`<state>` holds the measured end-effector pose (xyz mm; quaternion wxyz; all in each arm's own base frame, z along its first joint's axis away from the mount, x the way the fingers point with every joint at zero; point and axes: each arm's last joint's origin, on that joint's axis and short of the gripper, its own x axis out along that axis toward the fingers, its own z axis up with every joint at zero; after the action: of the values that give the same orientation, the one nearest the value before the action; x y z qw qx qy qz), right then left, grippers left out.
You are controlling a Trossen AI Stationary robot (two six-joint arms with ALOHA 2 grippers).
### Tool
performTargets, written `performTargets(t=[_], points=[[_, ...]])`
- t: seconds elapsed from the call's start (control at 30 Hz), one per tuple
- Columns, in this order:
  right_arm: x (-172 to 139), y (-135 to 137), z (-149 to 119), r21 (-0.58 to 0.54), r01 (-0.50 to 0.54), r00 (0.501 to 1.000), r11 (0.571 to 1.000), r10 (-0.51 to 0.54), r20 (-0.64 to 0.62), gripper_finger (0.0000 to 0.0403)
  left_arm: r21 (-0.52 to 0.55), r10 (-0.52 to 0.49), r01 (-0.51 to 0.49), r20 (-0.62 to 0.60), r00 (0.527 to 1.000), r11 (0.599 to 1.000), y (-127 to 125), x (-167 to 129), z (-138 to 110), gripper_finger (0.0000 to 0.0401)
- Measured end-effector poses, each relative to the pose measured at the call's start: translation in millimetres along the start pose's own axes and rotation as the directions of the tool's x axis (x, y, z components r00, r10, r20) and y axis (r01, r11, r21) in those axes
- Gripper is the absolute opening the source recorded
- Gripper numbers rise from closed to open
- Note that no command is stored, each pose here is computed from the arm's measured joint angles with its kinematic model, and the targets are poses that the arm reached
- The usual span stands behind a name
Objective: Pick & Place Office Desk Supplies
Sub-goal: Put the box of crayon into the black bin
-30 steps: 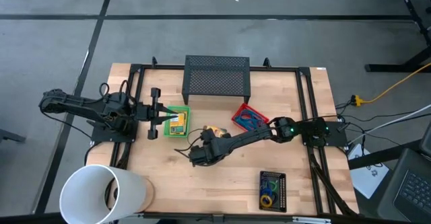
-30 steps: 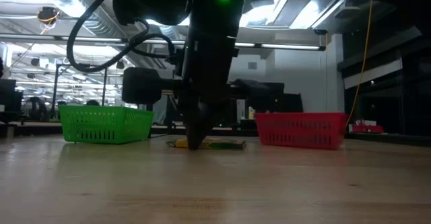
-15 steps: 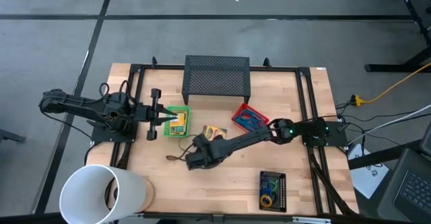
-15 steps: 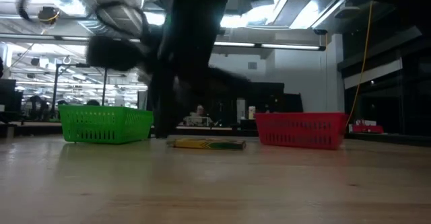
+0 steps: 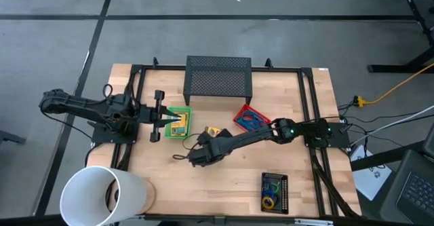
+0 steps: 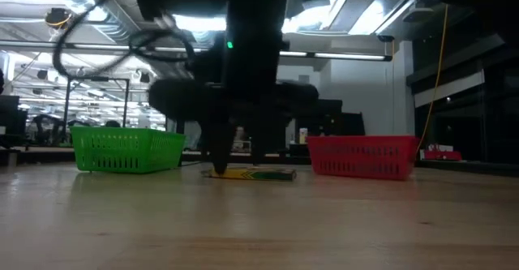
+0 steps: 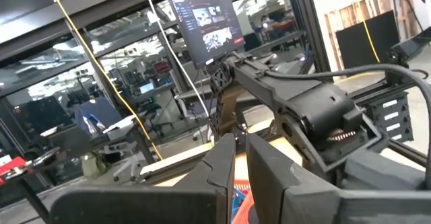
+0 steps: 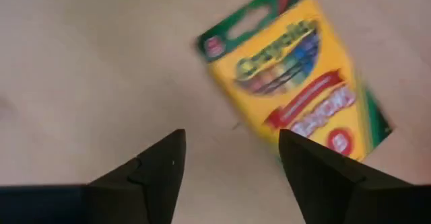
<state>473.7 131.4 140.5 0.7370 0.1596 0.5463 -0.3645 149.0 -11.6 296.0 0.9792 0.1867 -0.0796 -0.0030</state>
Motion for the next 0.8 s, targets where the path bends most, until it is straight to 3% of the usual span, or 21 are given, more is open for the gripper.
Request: performTargets(t=[0.27,0.47,0.8], points=[[8,-11,4,-0.049,0.054,0.997,0.997,-0.057,-0.047,0.0247,0.01,-0.003,0.003,-0.006,1.0,1.0,-1,2,-1,0.0035],[2,-10,9,-0.046,-0.003,0.996,0.999,-0.001,-0.094,0.025,0.011,-0.002,0.002,-0.004,1.0,1.0,-1,2,-1,0.0035],[-3,-12,5,-0.084,-0.009,0.99,0.996,-0.003,-0.143,0.0306,0.016,-0.003,0.003,-0.004,1.0,1.0,-1,2,-1,0.0035]])
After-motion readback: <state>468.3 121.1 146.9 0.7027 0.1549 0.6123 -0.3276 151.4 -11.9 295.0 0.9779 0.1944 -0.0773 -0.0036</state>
